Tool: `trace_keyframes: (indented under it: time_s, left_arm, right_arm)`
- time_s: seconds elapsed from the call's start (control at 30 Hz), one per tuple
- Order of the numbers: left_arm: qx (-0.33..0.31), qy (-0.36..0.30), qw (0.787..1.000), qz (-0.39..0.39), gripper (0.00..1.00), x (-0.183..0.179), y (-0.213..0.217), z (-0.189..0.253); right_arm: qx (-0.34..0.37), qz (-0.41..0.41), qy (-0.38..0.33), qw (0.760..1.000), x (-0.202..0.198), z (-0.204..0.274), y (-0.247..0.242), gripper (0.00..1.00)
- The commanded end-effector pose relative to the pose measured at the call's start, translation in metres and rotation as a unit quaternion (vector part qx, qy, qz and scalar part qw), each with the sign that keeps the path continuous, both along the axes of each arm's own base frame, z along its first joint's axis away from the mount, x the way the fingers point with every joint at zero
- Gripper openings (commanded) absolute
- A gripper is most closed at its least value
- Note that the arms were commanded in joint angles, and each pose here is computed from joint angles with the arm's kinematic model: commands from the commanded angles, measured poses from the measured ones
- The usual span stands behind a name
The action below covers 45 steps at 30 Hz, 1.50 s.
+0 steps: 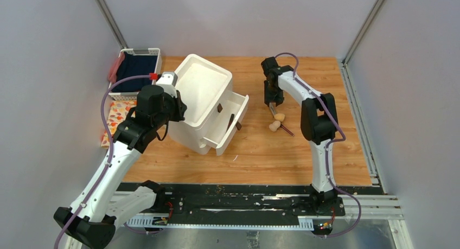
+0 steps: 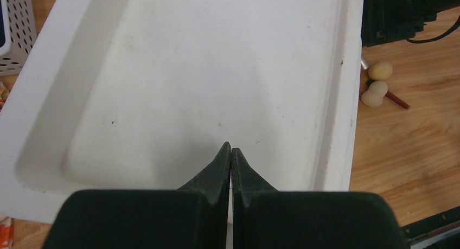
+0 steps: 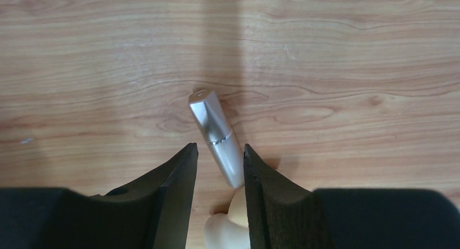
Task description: Organize the makeup
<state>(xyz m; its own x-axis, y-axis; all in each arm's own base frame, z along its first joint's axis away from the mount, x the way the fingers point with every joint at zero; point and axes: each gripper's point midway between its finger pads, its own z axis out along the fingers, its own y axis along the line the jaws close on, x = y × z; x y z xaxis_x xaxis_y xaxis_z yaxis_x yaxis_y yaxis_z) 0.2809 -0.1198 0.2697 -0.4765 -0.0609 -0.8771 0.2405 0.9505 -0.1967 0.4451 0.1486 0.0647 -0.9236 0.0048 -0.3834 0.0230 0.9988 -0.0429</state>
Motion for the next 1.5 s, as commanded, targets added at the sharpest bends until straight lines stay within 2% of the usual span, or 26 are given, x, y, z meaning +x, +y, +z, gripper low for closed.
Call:
trace_keyframes:
  time_s: [0.0, 0.2, 0.4, 0.57, 0.67, 0.83, 1.13, 1.47]
  left_arm:
    - [0.010, -0.001, 1.000, -0.001, 0.00, -0.003, 0.002, -0.002]
    - [0.005, 0.003, 1.000, -0.004, 0.00, -0.001, -0.001, -0.003]
    - [0.007, 0.003, 1.000, -0.002, 0.00, -0.001, 0.000, -0.004]
    - [0.008, 0.005, 1.000, -0.003, 0.00, -0.001, 0.000, -0.006]
    - [0.008, 0.004, 1.000, -0.002, 0.00, -0.001, 0.000, -0.006]
    - [0.008, 0.004, 1.000, -0.002, 0.00, -0.002, 0.000, -0.006]
    - [0.009, 0.007, 1.000, -0.002, 0.00, -0.001, 0.000, -0.008]
    - [0.003, 0.011, 1.000, -0.006, 0.00, 0.000, -0.003, -0.010]
  right_arm:
    - [0.003, 0.009, 0.034, 0.999, -0.005, -0.009, -0.003, 0.40]
    - [0.006, 0.011, 0.050, 0.999, -0.007, -0.022, -0.004, 0.38]
    - [0.020, 0.014, 0.070, 0.997, -0.013, -0.033, 0.001, 0.27]
    - [0.028, 0.011, 0.083, 0.996, -0.020, -0.039, 0.003, 0.22]
    - [0.028, 0.010, 0.081, 0.996, -0.020, -0.036, 0.003, 0.11]
    - [0.035, 0.008, 0.072, 0.997, -0.019, -0.027, 0.005, 0.00]
    - [0.052, 0.012, 0.088, 0.995, -0.029, -0.030, 0.010, 0.00]
    - [0.093, 0.015, 0.008, 0.996, -0.032, 0.039, 0.015, 0.00]
